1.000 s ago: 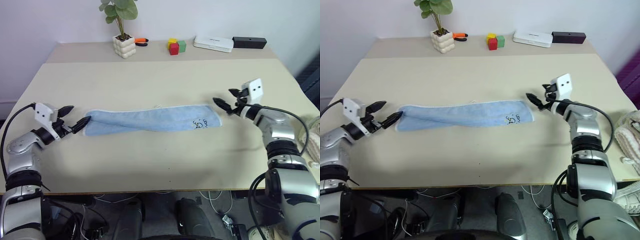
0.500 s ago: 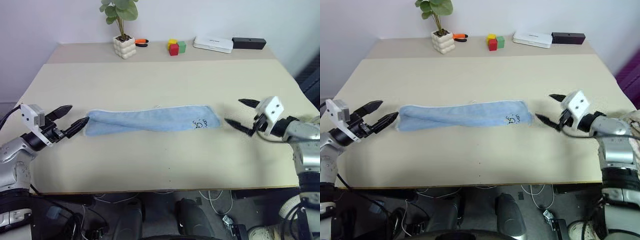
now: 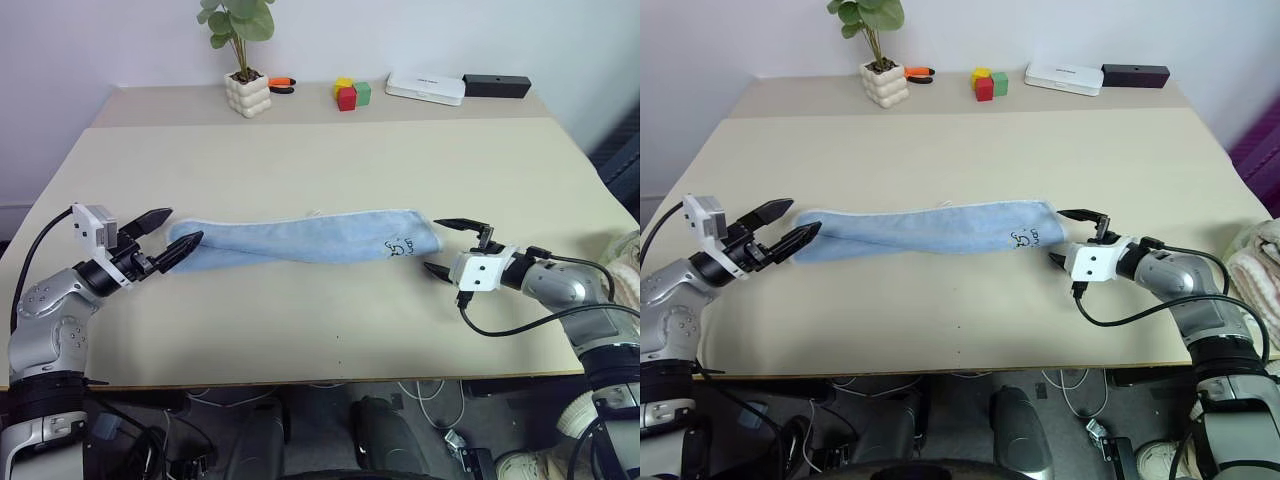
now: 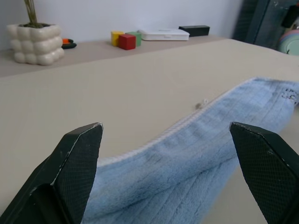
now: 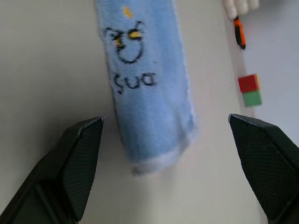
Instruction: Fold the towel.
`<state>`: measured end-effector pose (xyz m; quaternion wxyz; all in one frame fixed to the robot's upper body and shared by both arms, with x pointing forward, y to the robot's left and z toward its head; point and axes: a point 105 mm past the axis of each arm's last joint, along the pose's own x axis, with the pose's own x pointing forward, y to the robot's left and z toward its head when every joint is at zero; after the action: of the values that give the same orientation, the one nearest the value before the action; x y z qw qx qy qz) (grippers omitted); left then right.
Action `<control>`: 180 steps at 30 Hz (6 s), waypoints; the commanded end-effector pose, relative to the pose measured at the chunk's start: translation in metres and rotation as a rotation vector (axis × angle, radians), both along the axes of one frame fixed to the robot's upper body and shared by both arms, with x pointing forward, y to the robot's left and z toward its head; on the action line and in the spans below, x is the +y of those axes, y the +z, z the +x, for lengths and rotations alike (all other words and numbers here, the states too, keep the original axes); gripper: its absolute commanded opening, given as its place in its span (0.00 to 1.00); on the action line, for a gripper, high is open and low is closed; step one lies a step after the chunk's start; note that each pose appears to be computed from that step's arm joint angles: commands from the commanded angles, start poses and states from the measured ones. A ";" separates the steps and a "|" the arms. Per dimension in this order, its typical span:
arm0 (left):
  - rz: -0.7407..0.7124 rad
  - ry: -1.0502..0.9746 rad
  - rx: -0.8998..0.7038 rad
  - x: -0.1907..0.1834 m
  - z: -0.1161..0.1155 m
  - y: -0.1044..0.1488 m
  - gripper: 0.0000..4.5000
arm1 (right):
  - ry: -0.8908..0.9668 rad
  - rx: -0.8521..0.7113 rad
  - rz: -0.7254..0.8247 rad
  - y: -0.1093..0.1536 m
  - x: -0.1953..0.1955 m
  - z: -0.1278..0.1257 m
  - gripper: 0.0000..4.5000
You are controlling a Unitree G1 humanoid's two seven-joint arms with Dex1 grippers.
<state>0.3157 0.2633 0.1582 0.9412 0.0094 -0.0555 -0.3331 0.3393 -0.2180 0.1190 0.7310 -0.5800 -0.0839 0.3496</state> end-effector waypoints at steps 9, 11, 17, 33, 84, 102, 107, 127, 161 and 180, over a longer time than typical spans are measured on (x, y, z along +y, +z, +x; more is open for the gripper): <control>0.010 -0.016 -0.050 -0.008 -0.009 0.014 1.00 | 0.037 -0.134 -0.117 0.005 0.007 0.019 0.27; 0.010 -0.014 -0.051 -0.008 -0.010 0.015 1.00 | 0.050 -0.132 -0.128 0.003 0.009 0.019 0.07; 0.008 -0.007 -0.050 -0.007 -0.012 0.015 1.00 | 0.017 -0.153 -0.175 0.021 -0.011 0.020 0.01; -0.001 -0.023 -0.054 -0.013 -0.007 0.014 1.00 | 0.135 -0.196 -0.233 0.040 0.009 0.007 0.01; -0.003 -0.003 -0.053 -0.013 -0.017 0.014 1.00 | 0.300 0.125 0.655 0.083 0.170 0.004 0.99; -0.016 -0.019 -0.049 -0.018 -0.014 0.012 1.00 | 0.029 0.516 0.983 0.040 0.158 0.018 0.00; -0.016 -0.018 -0.048 -0.018 -0.014 0.013 1.00 | -0.018 0.521 0.968 0.010 0.165 0.023 0.00; -0.020 -0.011 -0.030 -0.018 -0.019 0.010 1.00 | -0.105 0.397 0.767 -0.030 0.171 0.044 0.00; -1.112 0.577 0.407 -0.034 -0.054 -0.029 1.00 | 0.017 0.272 0.986 0.090 0.153 0.045 0.83; -1.202 0.648 0.600 -0.035 -0.032 -0.054 1.00 | 0.040 0.276 0.998 0.093 0.163 0.044 0.83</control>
<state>0.2823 0.2350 0.1032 0.8115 -0.5780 0.0326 0.0794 0.3880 -0.0624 0.1919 0.9246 -0.1055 -0.1172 0.3468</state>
